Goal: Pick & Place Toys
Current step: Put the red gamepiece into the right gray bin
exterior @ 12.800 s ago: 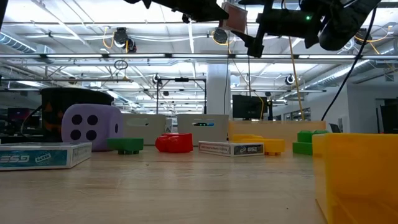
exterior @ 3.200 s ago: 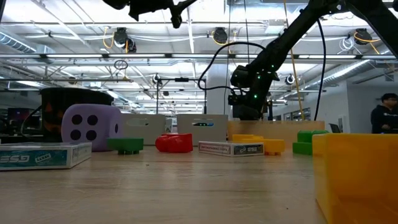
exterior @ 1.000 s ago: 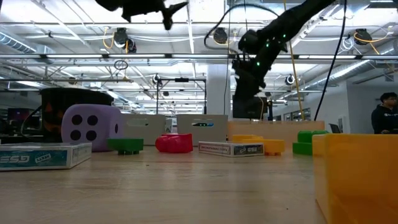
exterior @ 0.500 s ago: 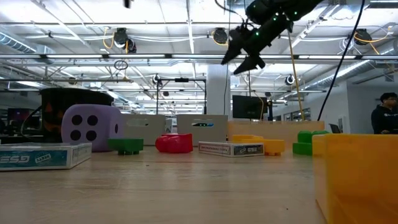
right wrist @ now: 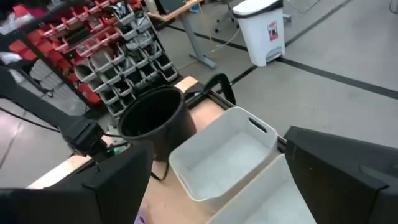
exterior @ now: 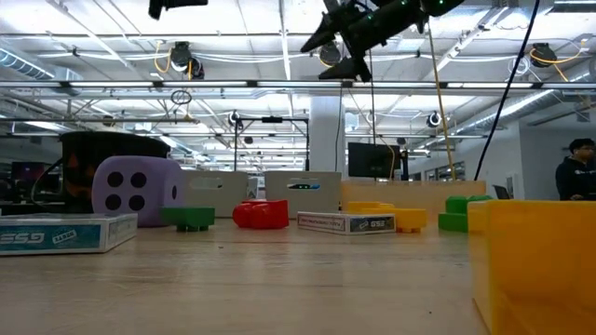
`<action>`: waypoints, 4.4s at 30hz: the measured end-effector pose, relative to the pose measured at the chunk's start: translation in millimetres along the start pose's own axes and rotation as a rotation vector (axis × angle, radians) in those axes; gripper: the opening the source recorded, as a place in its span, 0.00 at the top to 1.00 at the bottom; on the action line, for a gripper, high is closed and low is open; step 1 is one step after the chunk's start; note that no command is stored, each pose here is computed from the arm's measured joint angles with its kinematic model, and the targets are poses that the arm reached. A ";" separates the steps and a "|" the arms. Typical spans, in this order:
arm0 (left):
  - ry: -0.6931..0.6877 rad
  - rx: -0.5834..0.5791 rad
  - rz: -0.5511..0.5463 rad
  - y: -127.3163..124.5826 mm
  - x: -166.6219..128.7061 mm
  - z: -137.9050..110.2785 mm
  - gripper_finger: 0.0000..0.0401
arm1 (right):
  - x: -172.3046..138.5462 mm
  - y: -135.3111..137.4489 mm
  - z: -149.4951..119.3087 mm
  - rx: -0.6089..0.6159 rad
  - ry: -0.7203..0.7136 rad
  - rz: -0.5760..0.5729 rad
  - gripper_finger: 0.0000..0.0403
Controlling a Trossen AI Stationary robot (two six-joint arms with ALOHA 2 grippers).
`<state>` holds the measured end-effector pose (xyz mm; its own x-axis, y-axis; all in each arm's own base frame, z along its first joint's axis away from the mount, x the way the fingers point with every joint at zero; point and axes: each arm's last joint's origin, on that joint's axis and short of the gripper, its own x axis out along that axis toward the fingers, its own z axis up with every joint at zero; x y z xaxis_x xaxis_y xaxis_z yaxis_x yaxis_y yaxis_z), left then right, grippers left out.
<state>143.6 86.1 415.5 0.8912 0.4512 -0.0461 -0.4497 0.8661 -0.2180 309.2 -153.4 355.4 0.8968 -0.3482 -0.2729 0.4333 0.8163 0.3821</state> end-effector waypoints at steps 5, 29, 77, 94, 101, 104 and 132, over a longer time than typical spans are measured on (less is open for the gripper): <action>-0.014 -0.054 -0.090 -10.7 -10.1 -43.5 0.44 | 1.3 23.2 -9.0 -0.015 0.015 0.050 0.11; 0.362 -0.023 -0.150 -52.9 -38.7 -116.6 0.44 | 23.6 107.3 -72.5 -0.159 0.084 0.133 0.11; 0.839 0.501 -0.383 -133.0 127.0 -197.9 0.44 | -95.0 35.4 -169.2 -0.055 0.308 0.103 0.11; 1.031 0.631 -0.518 -110.7 153.7 -248.8 0.44 | -90.3 26.6 -162.9 0.021 0.227 0.050 0.11; 1.071 0.655 -0.514 -108.2 159.4 -265.4 0.44 | -89.9 25.4 -161.9 0.035 0.223 0.046 0.11; 1.095 0.668 -0.501 -105.7 161.7 -273.0 0.44 | -89.9 25.4 -161.9 0.036 0.223 0.046 0.11; 1.137 0.400 -0.357 -104.9 173.0 -262.1 0.44 | -89.9 25.1 -162.2 0.046 0.226 0.039 0.11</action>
<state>360.3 16.9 174.9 0.4230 -0.0890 -0.9018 0.0174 0.9958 -0.0901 224.9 -26.8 246.4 0.8724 -0.2002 -0.4459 0.4067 0.8033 0.4350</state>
